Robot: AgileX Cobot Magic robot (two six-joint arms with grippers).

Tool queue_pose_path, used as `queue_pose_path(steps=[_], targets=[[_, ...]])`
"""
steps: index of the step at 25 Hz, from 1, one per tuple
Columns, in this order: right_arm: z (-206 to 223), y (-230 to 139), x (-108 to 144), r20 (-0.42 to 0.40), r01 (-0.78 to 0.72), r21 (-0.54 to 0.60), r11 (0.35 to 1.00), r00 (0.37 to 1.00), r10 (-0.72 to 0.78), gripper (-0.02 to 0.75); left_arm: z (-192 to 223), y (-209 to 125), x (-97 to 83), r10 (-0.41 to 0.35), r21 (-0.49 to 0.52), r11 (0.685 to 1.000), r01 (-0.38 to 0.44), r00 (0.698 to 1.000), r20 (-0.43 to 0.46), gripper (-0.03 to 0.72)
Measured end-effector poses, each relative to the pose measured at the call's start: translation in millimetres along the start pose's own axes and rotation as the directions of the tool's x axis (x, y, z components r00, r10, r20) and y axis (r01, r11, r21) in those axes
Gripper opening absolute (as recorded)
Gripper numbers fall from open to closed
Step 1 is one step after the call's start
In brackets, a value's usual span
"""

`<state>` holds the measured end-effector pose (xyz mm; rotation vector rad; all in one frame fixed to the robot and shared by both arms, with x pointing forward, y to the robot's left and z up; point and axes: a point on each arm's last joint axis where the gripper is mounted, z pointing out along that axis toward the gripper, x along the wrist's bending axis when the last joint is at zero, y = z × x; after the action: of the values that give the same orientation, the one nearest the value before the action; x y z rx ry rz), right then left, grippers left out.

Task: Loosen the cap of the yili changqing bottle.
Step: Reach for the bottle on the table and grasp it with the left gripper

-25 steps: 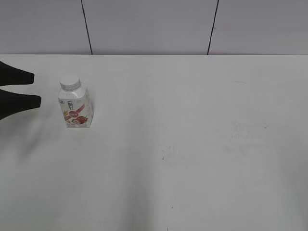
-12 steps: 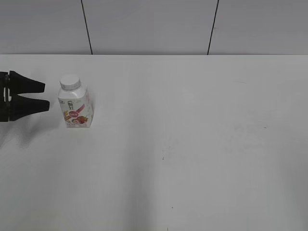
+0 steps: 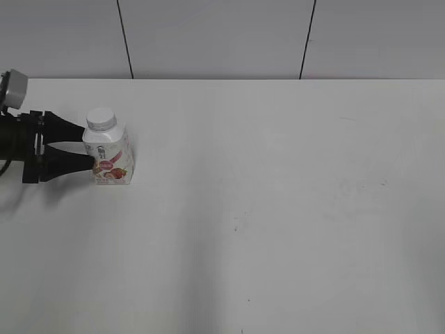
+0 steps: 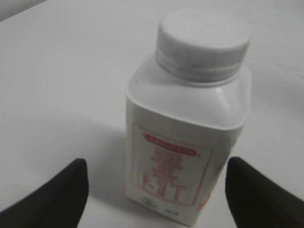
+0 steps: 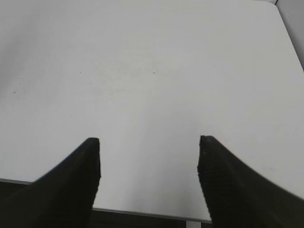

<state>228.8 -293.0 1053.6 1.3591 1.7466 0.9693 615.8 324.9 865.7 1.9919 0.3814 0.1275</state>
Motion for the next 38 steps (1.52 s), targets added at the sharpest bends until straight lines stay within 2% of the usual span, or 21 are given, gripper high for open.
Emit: queue_pose_path(steps=[7,19,26,28,32,38], targets=[[0.0,0.0,0.0,0.0,0.0,0.0,1.0,1.0,0.0,0.514,14.7,-5.1,4.2,0.013,-0.005,1.0,-0.013,0.999,0.038,0.544],[0.0,0.0,0.0,0.0,0.0,0.0,1.0,1.0,0.0,0.514,55.4,-7.3,1.0,0.031,0.003,0.999,-0.032,0.991,0.132,0.544],[0.0,0.0,0.0,0.0,0.0,0.0,1.0,1.0,0.0,0.514,61.9,-12.3,1.3,0.019,0.004,1.0,-0.02,0.99,0.139,0.543],[0.0,0.0,0.0,0.0,0.0,0.0,1.0,1.0,0.0,0.514,61.8,-11.4,3.1,0.026,0.004,1.0,-0.027,0.99,0.136,0.521],[0.0,0.0,0.0,0.0,0.0,0.0,1.0,1.0,0.0,0.514,61.2,-9.5,6.2,0.04,0.007,0.999,-0.041,0.991,0.129,0.43],[0.0,0.0,0.0,0.0,0.0,0.0,1.0,1.0,0.0,0.514,61.5,-9.2,6.5,0.044,0.01,0.999,-0.046,0.99,0.13,0.43]])
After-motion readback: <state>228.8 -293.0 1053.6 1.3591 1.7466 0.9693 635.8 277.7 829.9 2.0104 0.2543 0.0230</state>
